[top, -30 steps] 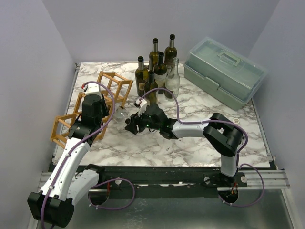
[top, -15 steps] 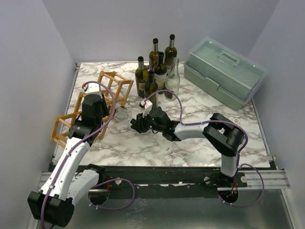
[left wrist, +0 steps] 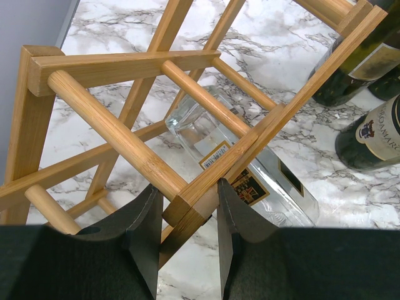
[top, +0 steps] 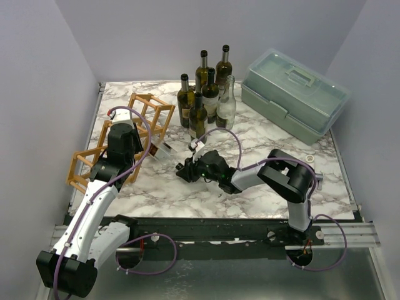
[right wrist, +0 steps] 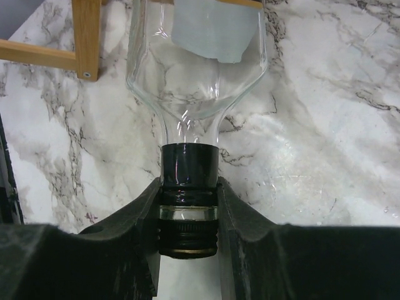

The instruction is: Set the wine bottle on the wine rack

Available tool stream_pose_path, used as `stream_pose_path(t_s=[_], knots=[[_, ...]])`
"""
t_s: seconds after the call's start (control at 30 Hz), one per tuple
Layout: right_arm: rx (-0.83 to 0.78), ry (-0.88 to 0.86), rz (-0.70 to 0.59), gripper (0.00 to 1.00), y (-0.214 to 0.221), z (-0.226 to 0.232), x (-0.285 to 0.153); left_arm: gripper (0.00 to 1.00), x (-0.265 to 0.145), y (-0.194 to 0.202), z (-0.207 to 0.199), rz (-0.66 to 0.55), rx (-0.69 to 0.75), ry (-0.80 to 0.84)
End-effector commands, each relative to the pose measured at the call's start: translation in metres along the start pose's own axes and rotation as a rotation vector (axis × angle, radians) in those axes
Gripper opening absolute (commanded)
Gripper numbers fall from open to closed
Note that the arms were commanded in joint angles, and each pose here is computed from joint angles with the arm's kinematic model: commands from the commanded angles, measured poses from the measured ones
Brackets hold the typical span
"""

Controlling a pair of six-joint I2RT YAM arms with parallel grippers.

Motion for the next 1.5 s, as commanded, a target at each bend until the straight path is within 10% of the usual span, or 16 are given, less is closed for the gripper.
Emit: stream_pose_path(t_s=[0.0, 0.73, 1.17, 1.47], knots=[[-0.006, 0.000, -0.011, 0.01, 0.004, -0.002, 0.014, 0.00, 0.000, 0.004, -0.005, 0.020, 0.003, 0.046], [-0.331, -0.024, 0.058, 0.01, -0.030, -0.027, 0.038, 0.00, -0.001, 0.005, -0.005, 0.022, 0.010, 0.055], [-0.221, -0.015, -0.020, 0.01, -0.072, -0.021, 0.066, 0.00, 0.002, 0.005, -0.006, 0.030, 0.010, 0.055], [-0.193, 0.005, 0.025, 0.26, -0.056, -0.021, 0.056, 0.00, 0.011, 0.004, -0.007, 0.033, 0.003, 0.041]])
Point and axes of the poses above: each gripper's point midway between its finger pads, its own x axis out along the fingers, its own z axis along the line the jaws close on, y = z × x, the point moved 8 cm from there along -x, back along the fingers, and after that the axes turned 11 degrees about -x, right-handed, at the moved point
